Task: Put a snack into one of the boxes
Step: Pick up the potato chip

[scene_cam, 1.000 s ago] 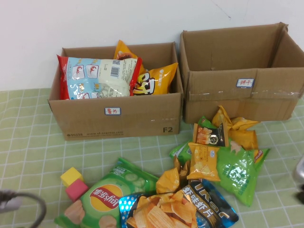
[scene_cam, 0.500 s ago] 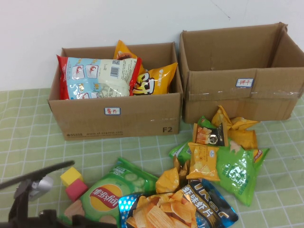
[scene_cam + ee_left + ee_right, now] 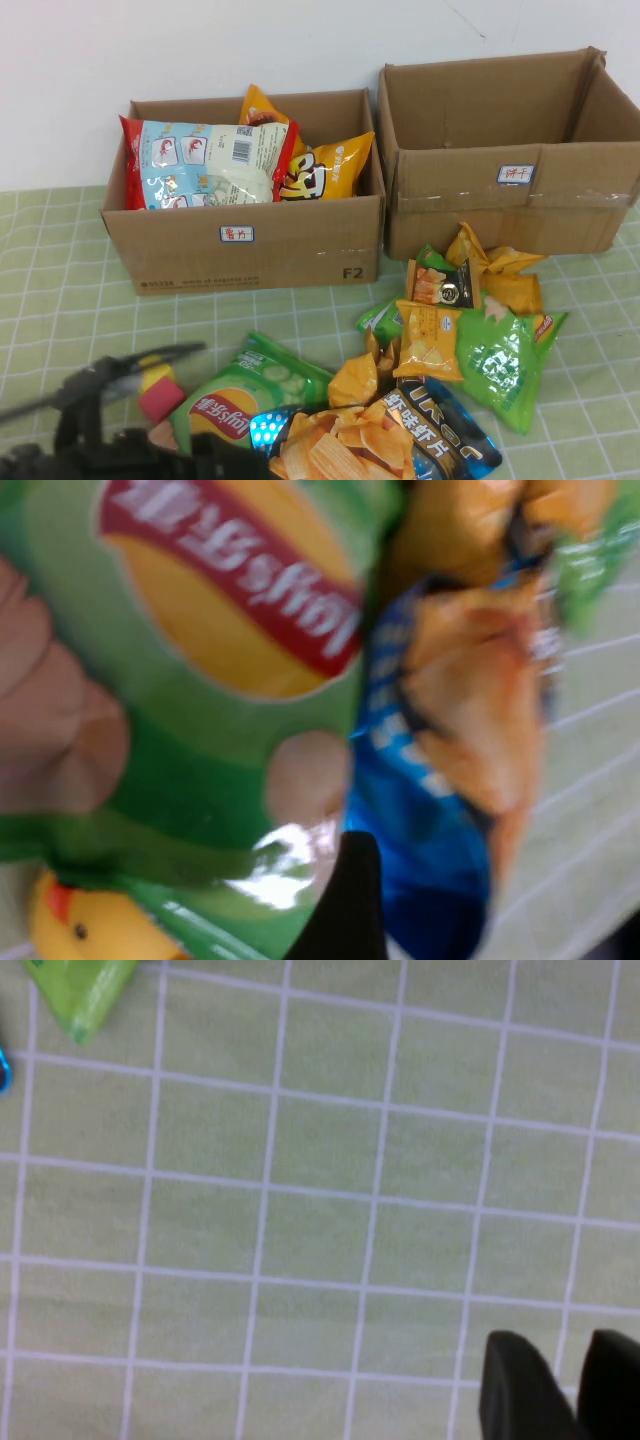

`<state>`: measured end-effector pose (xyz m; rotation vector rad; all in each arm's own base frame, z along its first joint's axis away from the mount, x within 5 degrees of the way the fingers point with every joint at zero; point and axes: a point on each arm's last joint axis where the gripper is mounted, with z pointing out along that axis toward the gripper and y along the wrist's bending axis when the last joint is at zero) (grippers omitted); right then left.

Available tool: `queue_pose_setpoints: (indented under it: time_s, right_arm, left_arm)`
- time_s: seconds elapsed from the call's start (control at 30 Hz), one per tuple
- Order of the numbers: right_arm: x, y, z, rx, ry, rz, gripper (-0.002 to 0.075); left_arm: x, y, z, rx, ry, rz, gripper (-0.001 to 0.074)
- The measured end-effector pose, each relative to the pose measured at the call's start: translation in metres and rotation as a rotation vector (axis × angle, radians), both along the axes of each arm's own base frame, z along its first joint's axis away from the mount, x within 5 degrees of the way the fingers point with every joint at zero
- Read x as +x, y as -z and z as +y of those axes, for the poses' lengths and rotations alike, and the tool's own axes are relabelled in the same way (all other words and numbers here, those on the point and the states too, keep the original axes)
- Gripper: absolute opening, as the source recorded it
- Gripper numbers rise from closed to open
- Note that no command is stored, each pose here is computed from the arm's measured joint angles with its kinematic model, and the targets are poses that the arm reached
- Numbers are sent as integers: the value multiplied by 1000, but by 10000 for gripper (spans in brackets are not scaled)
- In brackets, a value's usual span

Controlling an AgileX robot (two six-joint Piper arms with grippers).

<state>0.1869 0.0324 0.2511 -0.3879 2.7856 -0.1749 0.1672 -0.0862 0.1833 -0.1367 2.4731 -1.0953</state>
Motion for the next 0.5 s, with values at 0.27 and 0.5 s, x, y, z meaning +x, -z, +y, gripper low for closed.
queue_pose_setpoints:
  time_s: [0.27,0.5]
  right_arm:
    - [1,0,1,16,1,-12,144]
    - [1,0,3,32,7,-9,144]
  left_arm:
    - [-7,19,-36,135,5,56,617]
    - [10,27,-61,229,-29,55,617]
